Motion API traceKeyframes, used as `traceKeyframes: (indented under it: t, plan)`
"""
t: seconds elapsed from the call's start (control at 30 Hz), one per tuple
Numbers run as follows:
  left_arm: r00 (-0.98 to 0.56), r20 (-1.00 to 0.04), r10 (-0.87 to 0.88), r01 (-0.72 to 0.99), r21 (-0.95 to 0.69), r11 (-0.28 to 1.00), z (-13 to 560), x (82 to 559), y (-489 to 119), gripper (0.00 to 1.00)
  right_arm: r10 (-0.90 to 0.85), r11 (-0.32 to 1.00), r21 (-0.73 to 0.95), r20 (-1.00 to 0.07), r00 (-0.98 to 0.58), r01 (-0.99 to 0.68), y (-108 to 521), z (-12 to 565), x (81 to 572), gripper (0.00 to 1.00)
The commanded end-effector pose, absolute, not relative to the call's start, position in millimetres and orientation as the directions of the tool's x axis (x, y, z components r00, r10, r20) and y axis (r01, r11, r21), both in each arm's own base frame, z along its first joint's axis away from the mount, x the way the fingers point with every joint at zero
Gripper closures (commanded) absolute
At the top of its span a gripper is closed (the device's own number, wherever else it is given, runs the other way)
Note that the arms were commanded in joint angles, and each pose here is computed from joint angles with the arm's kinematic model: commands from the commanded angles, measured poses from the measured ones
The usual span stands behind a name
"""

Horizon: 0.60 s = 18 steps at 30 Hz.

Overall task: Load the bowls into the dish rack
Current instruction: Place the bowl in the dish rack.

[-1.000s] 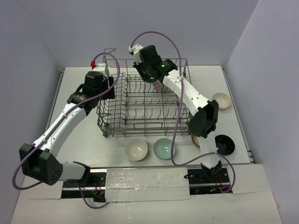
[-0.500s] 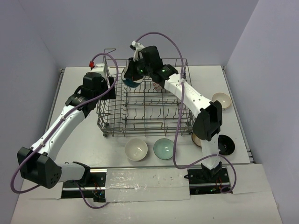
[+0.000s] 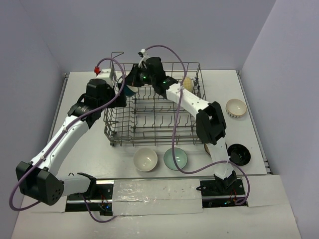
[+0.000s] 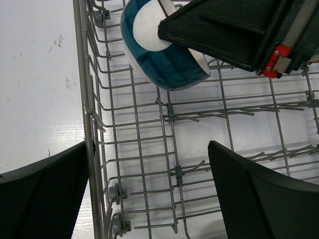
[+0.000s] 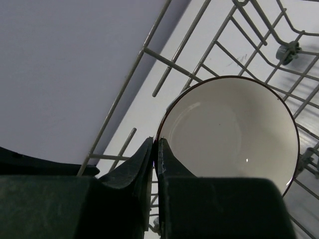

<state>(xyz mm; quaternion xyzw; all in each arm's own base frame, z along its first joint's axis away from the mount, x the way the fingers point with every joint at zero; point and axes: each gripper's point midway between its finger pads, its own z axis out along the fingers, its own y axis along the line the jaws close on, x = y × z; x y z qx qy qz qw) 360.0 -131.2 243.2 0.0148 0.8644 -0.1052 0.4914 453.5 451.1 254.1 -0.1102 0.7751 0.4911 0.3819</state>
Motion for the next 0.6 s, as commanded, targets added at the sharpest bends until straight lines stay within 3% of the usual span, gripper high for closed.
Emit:
traceKeyframes:
  t: [0.0,0.57]
  plan:
    - [-0.458,-0.881,-0.117,0.234,-0.247,0.94,270.0,355.1,-155.3,0.01,0.344,0.336,0.699,-0.715,-0.608,-0.632,467.7,315.4,454.0,1.0]
    - [-0.454,-0.884,-0.114,0.254,-0.25,0.934,267.3,350.0,-163.1,0.01,0.602,0.172,0.867,-0.468,-0.648,-0.467,477.4,273.5,477.9,1.0]
